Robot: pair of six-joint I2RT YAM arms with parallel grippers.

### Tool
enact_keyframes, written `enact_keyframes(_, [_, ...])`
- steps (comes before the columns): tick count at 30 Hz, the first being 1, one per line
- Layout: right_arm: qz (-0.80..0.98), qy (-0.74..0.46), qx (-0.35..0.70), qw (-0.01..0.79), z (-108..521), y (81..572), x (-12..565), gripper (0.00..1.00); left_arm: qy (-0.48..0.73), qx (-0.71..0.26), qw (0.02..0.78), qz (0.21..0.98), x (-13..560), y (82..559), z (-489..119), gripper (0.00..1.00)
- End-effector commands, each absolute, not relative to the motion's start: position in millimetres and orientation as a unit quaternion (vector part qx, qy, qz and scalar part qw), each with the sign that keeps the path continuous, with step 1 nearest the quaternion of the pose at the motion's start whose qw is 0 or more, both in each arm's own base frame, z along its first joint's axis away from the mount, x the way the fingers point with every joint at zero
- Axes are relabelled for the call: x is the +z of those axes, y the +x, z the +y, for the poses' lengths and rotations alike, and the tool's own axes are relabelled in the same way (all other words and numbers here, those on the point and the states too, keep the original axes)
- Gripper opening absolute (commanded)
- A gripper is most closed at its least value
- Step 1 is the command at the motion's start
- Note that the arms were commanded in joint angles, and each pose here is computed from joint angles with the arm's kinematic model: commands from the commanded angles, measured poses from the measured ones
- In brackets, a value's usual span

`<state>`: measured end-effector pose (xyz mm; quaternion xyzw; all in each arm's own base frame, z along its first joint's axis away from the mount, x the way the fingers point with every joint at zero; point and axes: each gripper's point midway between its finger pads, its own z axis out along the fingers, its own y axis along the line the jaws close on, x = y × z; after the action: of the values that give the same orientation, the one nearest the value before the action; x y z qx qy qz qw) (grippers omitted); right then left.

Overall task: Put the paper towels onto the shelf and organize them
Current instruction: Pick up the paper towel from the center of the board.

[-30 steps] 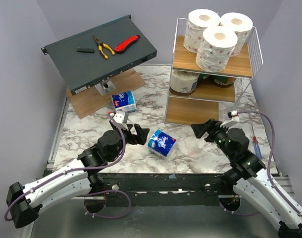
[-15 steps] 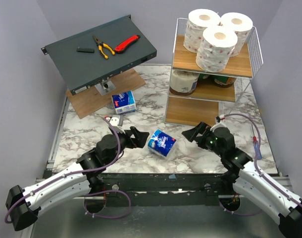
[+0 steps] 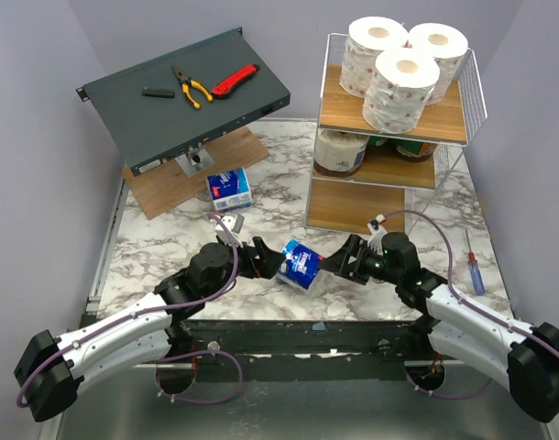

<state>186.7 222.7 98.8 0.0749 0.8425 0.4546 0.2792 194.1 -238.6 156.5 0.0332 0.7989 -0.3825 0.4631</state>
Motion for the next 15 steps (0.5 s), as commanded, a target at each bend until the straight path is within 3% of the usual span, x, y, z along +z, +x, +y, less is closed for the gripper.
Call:
enact_keyframes(1, [0.825, 0.054, 0.51, 0.238, 241.1, 175.6, 114.7, 0.89, 0.026, -0.394, 0.46, 0.795, 151.7, 194.5, -238.1, 0.96])
enact_keyframes(15, [0.805, 0.082, 0.543, 0.224, 249.5, 177.7, 118.9, 0.81, 0.027, -0.388, 0.457, 0.8, 132.7, 197.8, -236.3, 0.94])
